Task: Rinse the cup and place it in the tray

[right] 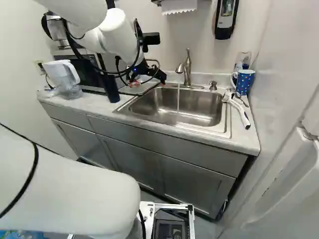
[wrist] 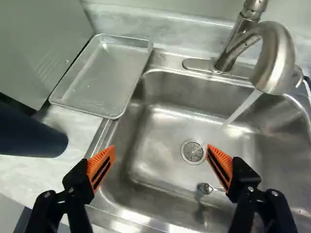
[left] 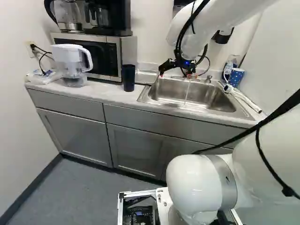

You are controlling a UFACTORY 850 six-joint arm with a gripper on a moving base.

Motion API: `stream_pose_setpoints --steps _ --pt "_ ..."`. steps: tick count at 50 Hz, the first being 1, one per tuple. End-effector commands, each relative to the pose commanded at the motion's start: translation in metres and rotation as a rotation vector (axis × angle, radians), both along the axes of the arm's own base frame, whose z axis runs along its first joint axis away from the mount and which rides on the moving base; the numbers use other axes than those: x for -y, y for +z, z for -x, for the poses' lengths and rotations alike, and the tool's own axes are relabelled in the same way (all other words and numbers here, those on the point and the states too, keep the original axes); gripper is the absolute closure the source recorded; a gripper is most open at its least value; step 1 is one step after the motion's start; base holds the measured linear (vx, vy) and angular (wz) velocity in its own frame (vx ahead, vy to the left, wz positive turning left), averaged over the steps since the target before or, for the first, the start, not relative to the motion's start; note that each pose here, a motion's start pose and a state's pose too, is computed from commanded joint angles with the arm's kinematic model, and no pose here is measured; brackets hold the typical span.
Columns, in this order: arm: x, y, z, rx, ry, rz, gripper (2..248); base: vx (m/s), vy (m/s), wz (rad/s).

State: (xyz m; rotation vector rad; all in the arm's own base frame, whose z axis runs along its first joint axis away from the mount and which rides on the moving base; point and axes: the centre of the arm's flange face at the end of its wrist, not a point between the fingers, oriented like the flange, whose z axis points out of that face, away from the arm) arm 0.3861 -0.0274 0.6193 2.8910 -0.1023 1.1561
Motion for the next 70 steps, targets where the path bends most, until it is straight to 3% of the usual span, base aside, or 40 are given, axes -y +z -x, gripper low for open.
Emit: stream_pose_setpoints --steps 21,70 --pt "-0.032 0.001 -0.012 -0.005 0.083 0.000 3 0.000 0.000 0.000" --pt "-0.108 0.002 -0.016 -0.010 0.270 0.001 3 0.000 0.000 0.000"
